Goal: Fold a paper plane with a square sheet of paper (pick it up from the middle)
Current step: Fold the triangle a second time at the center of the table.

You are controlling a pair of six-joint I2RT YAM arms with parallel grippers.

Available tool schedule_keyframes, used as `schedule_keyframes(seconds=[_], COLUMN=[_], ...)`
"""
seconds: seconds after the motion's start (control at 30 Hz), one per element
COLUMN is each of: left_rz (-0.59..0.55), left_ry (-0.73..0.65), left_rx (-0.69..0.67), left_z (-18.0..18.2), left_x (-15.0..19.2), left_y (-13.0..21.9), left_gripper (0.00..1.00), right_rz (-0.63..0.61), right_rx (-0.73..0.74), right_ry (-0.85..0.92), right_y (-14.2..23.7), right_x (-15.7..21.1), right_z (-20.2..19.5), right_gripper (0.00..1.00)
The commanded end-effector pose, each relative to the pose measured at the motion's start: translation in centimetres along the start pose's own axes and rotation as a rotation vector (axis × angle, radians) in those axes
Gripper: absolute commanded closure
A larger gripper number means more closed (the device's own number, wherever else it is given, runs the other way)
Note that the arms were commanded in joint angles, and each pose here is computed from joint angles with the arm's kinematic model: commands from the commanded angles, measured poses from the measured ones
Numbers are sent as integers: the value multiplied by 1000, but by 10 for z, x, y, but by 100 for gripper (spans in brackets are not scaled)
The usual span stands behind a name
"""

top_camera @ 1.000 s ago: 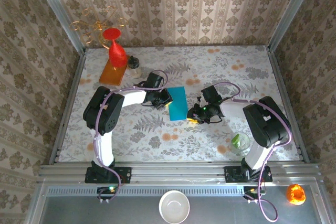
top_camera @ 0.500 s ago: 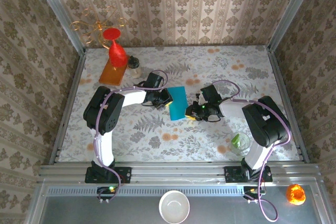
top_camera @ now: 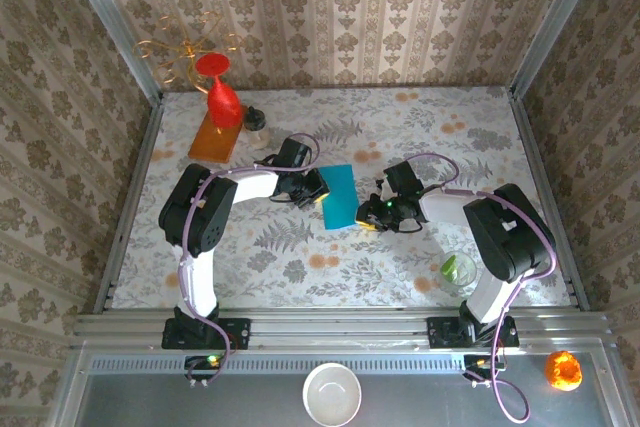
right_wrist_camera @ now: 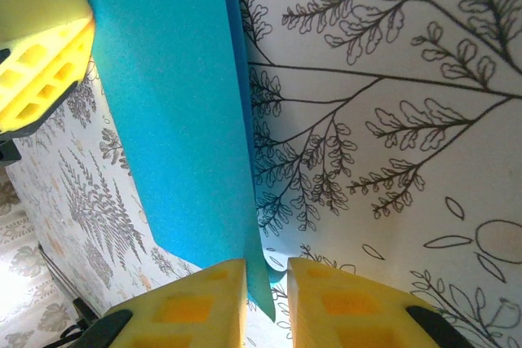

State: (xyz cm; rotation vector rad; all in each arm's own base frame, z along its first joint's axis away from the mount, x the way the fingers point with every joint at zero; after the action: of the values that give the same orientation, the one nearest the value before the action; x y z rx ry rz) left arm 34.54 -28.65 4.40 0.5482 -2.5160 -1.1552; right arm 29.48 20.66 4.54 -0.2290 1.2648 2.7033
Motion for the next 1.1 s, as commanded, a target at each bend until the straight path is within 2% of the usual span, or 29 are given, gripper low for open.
schedule_keyframes(seconds=[0.0,0.57,1.07], left_rz=[19,20,21], left_ry=[48,48,49], left_rx=[-135,-134,-132], left_z=[42,43,43], left_x=[3,2,2], left_y=[-14,-16,-16], left_gripper=[87,87,88], right_rz=[9,9,-5], right_rx=[20,38,-6], right_ry=[-21,-14,-9], right_y=[3,8,4], right_x=[4,5,1], right_z=[-4,-4,0], right_gripper=[79,73,80])
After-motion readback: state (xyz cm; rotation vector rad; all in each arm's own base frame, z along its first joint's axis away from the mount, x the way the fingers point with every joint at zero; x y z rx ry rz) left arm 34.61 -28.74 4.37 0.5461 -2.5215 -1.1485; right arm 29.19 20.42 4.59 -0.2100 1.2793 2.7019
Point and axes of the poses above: each hand's point on the last joint's axis, 136 mm out from that joint toward the fingers, its own y axis back along the fingers, its own z axis along the line the jaws close on, x = y × z, the point moved 3 cm from there along y, back along the fingers, and after that the axes turned 15 degrees about y, right-handed, at the moved point
